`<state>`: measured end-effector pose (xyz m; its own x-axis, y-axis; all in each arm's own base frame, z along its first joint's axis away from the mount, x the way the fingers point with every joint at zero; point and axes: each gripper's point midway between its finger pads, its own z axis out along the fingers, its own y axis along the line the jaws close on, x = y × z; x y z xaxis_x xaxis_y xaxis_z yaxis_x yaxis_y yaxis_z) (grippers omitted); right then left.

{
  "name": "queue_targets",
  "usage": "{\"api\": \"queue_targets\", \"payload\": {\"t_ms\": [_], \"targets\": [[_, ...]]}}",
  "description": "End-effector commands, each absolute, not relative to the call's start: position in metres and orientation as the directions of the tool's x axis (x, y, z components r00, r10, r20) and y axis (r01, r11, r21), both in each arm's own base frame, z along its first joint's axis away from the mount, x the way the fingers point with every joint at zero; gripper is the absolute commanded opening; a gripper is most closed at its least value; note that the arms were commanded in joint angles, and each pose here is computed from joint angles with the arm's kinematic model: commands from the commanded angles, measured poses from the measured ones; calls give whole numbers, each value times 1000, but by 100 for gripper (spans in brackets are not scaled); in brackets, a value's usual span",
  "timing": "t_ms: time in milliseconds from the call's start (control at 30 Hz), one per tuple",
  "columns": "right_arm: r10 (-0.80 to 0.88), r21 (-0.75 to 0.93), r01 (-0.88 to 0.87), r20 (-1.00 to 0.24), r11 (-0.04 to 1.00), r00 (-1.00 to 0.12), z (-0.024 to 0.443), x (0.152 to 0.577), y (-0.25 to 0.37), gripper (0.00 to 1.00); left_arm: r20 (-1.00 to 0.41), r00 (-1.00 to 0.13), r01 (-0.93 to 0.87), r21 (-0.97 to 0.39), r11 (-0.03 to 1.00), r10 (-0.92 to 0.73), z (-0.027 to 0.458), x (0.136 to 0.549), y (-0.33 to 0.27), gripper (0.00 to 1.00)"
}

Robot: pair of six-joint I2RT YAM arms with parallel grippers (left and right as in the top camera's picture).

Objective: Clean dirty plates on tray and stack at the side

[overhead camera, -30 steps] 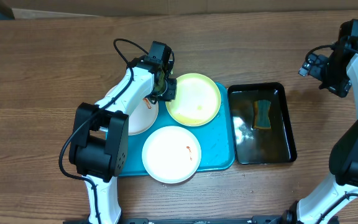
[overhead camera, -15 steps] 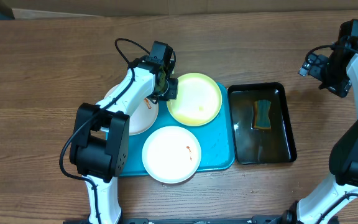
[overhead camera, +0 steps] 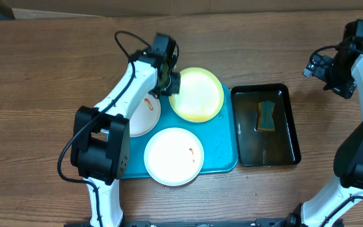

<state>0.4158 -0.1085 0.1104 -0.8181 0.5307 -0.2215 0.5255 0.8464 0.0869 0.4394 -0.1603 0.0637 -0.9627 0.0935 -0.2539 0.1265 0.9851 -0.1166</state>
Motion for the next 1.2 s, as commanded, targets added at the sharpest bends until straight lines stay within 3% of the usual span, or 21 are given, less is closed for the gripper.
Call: {"api": "queue_targets", "payload": {"t_ms": [0,433,867,1167], "targets": [[533,102,526,-252,844,-807,121,422,-110,100,-328,-935,174,-89,981,136,94,456,-164,4],[533,102,526,-252,844,-807,121,422,-110,100,-356,-921,201,-85,976,158,113,460,-165,4],[533,102,526,-252,844,-807,121,422,-110,100,-505,-847,266,-127,956,169,209,472,-202,4],[533,102,526,-252,844,-807,121,422,-110,100,-575,-782,270,34,962,240,220,452,-256,4]]}}
